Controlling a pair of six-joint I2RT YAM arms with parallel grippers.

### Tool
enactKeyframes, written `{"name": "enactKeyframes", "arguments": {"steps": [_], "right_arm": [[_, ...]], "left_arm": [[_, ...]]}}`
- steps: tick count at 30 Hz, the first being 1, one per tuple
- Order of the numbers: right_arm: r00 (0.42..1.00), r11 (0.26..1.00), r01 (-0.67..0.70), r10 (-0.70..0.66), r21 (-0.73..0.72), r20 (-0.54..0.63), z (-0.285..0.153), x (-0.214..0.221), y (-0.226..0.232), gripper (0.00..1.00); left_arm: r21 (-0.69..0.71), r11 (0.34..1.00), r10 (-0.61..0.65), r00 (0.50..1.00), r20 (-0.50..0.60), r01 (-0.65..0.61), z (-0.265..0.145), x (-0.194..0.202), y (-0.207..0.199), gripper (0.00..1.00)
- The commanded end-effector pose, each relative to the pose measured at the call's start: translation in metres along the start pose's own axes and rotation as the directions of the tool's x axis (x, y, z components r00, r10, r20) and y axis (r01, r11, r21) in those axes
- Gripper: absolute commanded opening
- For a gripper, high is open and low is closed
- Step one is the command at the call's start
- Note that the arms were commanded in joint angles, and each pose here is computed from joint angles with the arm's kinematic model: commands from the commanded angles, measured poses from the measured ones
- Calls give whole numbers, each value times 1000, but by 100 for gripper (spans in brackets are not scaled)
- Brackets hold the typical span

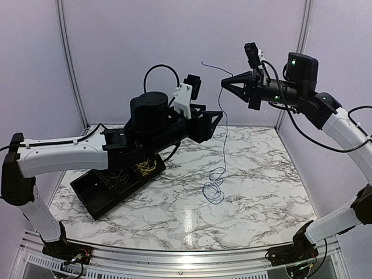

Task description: Untangle the cables

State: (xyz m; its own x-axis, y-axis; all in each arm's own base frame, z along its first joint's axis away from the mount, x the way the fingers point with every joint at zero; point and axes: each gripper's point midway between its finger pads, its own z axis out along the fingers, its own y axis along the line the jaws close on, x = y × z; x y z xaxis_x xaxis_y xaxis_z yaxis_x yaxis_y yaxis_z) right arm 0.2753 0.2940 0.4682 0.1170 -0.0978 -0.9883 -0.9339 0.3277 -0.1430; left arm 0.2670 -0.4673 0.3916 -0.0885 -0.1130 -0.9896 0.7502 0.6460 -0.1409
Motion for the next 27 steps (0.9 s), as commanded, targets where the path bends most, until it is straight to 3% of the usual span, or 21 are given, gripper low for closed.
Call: {"name": "enactKeyframes", "arguments": {"steps": [1,11,18,19,23,27], "right_arm": [[999,998,21,-19,-55,42,-6,-14,21,0],[999,998,32,-30,-60,25,-3,-6,24,0],[1000,999,14,-14,-47,3,1,4,20,0],[1000,999,13,-13,-36,-3,1,5,18,3],[997,998,9,-5,57,-72,0,35,0,40],[976,998,4,11,69,-219,-5,109,-7,54]], "left_arm": [[28,999,-45,999,-7,46,14,-4,-2,57],[80,994,-70,998,-5,70,26,-8,-3,18],[101,993,-69,998,0,68,22,-9,-6,0],[98,992,-73,997,1,73,21,-9,-5,0],[58,993,-99,995,6,99,16,-8,4,0],[-39,991,-132,991,7,132,6,-1,23,0]]}}
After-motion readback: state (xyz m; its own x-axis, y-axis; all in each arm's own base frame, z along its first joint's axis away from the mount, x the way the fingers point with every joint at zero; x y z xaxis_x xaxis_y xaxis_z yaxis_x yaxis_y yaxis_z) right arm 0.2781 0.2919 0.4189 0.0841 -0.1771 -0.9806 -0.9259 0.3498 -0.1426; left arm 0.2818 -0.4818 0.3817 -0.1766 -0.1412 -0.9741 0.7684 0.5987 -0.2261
